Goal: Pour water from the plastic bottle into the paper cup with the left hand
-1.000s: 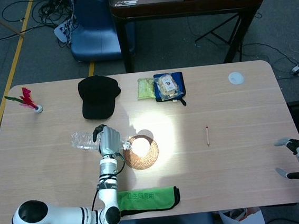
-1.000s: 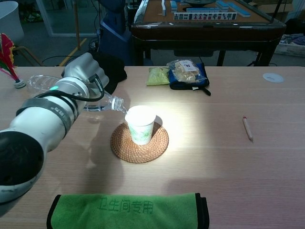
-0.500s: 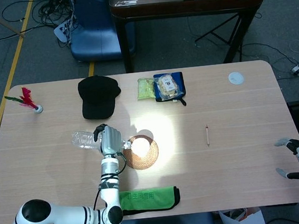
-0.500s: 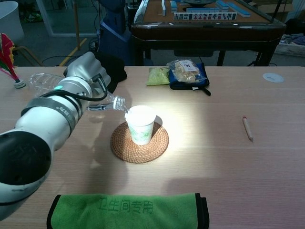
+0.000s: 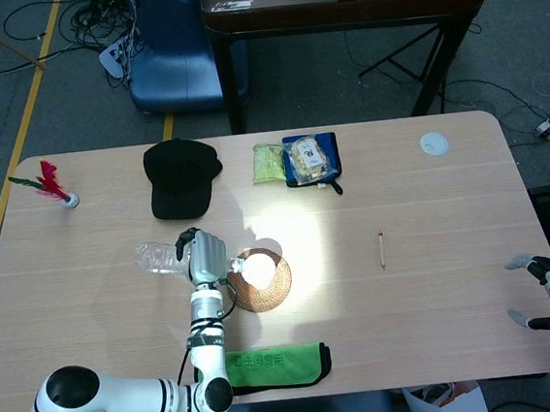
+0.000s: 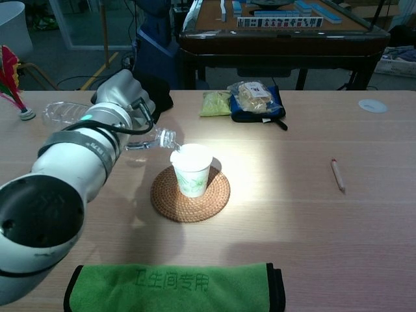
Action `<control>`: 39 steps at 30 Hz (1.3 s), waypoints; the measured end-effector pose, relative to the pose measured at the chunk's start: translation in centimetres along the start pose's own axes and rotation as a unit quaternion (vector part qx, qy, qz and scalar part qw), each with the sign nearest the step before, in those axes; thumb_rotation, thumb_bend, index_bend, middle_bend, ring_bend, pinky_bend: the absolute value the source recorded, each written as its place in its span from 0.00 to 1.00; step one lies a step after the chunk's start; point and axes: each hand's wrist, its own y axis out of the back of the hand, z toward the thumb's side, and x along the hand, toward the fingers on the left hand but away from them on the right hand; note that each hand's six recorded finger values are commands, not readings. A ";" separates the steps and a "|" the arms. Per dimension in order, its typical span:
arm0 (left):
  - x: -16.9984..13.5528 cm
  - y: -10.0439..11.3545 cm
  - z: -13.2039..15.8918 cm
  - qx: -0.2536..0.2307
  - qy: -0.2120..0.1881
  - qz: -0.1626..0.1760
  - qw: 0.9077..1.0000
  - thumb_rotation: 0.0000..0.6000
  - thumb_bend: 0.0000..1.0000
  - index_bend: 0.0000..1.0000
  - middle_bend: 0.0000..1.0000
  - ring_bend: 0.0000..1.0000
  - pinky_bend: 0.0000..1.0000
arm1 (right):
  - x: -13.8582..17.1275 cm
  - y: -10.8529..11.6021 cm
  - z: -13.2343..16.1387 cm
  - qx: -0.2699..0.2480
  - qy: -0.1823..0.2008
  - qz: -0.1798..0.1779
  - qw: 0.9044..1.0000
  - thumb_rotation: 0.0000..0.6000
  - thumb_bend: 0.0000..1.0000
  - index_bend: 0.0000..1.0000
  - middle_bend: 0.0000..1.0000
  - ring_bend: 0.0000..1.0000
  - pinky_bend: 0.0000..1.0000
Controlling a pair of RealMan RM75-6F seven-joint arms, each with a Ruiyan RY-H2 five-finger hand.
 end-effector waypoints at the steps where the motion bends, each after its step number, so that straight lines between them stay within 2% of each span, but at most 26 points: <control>1: -0.1 0.1 0.1 -0.007 -0.001 0.000 1.000 1.00 0.00 0.67 0.80 0.58 0.79 | 0.0 0.0 0.0 0.000 0.000 0.000 1.000 1.00 0.20 0.30 0.22 0.19 0.37; 11: -0.6 0.7 0.8 -0.063 -0.019 -0.006 0.998 1.00 0.00 0.67 0.80 0.58 0.79 | -0.1 -0.2 0.0 0.001 -0.002 0.001 1.000 1.00 0.20 0.30 0.22 0.19 0.37; 17: -0.7 1.3 1.1 -0.118 -0.028 -0.005 0.993 1.00 0.00 0.67 0.80 0.58 0.79 | -0.1 -0.1 -0.1 0.001 -0.001 0.001 1.000 1.00 0.20 0.30 0.22 0.19 0.37; 27: -0.5 1.3 0.9 -0.244 -0.036 -0.022 0.969 1.00 0.00 0.66 0.80 0.58 0.79 | -0.1 -0.1 -0.1 0.002 -0.002 0.001 1.000 1.00 0.20 0.30 0.22 0.19 0.37; 29: -0.3 1.0 0.6 -0.271 -0.034 -0.023 0.962 1.00 0.00 0.66 0.80 0.58 0.79 | -0.1 -0.2 -0.1 0.002 -0.002 0.003 1.000 1.00 0.20 0.30 0.22 0.19 0.37; 33: 0.0 0.6 -0.2 -0.335 -0.026 -0.021 0.941 1.00 0.00 0.66 0.80 0.58 0.79 | -0.1 -0.4 -0.1 0.004 -0.002 0.005 1.000 1.00 0.20 0.30 0.22 0.19 0.37; 36: 0.3 0.3 -1.1 -0.393 -0.017 -0.011 0.919 1.00 0.00 0.66 0.79 0.58 0.79 | -0.2 -0.5 -0.1 0.005 -0.003 0.006 1.000 1.00 0.20 0.30 0.22 0.19 0.37; 39: 0.5 -0.3 -2.2 -0.452 -0.006 -0.003 0.892 1.00 0.00 0.65 0.79 0.58 0.78 | -0.2 -0.5 -0.1 0.006 -0.003 0.006 1.000 1.00 0.20 0.30 0.22 0.19 0.37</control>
